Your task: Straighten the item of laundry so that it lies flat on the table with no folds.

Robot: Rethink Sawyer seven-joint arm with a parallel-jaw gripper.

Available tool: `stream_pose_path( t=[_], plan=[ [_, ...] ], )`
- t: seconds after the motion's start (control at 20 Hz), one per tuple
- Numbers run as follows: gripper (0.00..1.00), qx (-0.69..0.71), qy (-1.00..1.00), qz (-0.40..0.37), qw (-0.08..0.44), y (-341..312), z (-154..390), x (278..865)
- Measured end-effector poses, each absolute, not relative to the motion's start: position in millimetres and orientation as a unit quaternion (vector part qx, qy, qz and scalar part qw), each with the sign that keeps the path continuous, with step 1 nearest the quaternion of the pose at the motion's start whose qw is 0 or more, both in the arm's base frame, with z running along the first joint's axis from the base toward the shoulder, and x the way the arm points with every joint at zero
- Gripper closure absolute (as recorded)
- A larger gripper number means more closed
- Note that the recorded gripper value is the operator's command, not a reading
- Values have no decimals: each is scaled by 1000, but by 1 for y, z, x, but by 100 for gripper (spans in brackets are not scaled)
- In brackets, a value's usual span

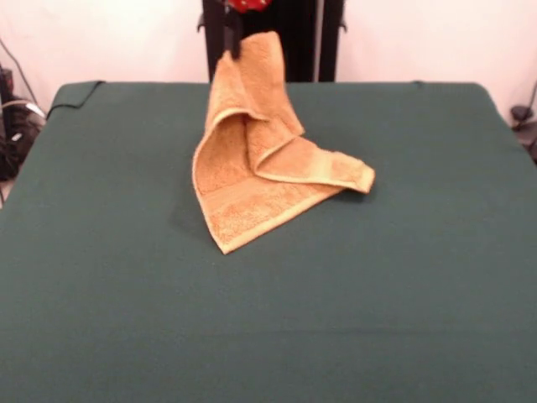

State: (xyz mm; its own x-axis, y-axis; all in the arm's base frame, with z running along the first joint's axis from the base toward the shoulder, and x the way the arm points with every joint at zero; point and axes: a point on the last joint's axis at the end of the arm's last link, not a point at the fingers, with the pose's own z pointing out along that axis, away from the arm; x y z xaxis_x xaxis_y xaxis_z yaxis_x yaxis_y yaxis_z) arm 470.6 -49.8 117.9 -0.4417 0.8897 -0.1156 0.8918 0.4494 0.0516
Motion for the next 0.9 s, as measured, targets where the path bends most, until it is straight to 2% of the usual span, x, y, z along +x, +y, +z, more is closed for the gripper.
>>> stream_pose_path(
  t=[0.9],
  plan=[
    [100,440,896,16,62,-28,89,463]
  ],
)
